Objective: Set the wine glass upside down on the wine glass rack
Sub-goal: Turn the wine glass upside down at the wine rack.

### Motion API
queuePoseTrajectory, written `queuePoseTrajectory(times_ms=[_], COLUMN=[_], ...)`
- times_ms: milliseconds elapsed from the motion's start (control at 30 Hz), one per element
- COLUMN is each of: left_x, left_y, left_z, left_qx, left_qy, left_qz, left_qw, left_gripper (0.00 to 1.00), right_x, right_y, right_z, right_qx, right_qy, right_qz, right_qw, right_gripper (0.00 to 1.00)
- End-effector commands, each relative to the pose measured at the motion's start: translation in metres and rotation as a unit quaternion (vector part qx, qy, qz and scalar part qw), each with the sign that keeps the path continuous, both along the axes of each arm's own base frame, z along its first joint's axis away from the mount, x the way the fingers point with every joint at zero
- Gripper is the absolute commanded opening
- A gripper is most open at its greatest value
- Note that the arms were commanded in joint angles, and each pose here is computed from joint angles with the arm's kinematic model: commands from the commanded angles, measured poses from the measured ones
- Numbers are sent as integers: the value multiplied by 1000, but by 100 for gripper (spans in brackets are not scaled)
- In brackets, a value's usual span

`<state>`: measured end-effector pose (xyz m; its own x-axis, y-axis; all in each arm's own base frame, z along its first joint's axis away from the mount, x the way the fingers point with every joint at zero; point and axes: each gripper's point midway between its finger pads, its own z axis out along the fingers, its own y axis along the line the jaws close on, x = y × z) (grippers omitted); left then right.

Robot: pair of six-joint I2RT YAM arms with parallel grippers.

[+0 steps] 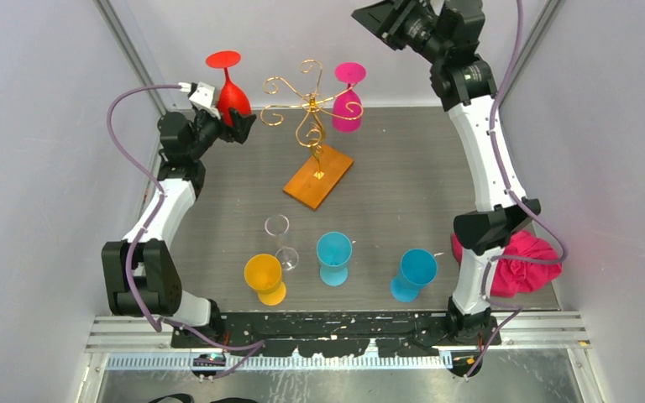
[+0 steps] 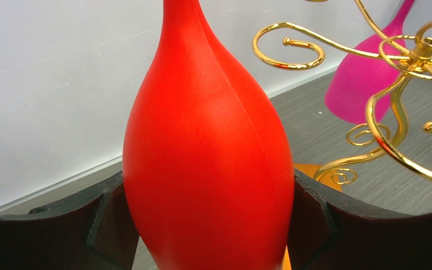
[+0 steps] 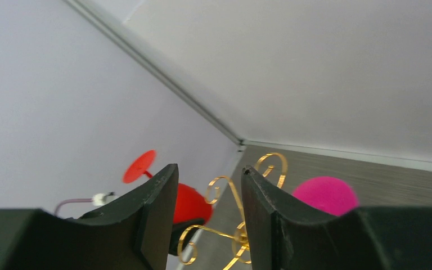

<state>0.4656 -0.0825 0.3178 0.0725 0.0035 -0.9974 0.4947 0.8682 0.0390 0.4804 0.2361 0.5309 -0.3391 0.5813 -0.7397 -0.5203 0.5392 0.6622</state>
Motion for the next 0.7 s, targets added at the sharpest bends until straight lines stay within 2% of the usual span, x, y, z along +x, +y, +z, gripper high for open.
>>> queuePoseTrajectory(times_ms=[0, 300, 467, 667], left_x=[-2, 9, 12, 7], left_y=[1, 0, 0, -23], left_z=[11, -4, -11, -20], left_qx=[4, -4, -2, 7], left_qy=[-28, -27, -30, -30], left_qz=[3, 3, 6, -11], left_qw=[1000, 1000, 1000, 999], left_gripper=[54, 50, 48, 47], right_x=[-14, -6, -1, -5], right_y=[35, 100, 125, 144], right_z=[9, -16, -31, -38], right_qx=[72, 126, 137, 142], right_qy=[45, 91, 105, 113], right_qz=[86, 174, 194, 209], right_qw=[993, 972, 966, 961], right_gripper=[50, 50, 50, 50])
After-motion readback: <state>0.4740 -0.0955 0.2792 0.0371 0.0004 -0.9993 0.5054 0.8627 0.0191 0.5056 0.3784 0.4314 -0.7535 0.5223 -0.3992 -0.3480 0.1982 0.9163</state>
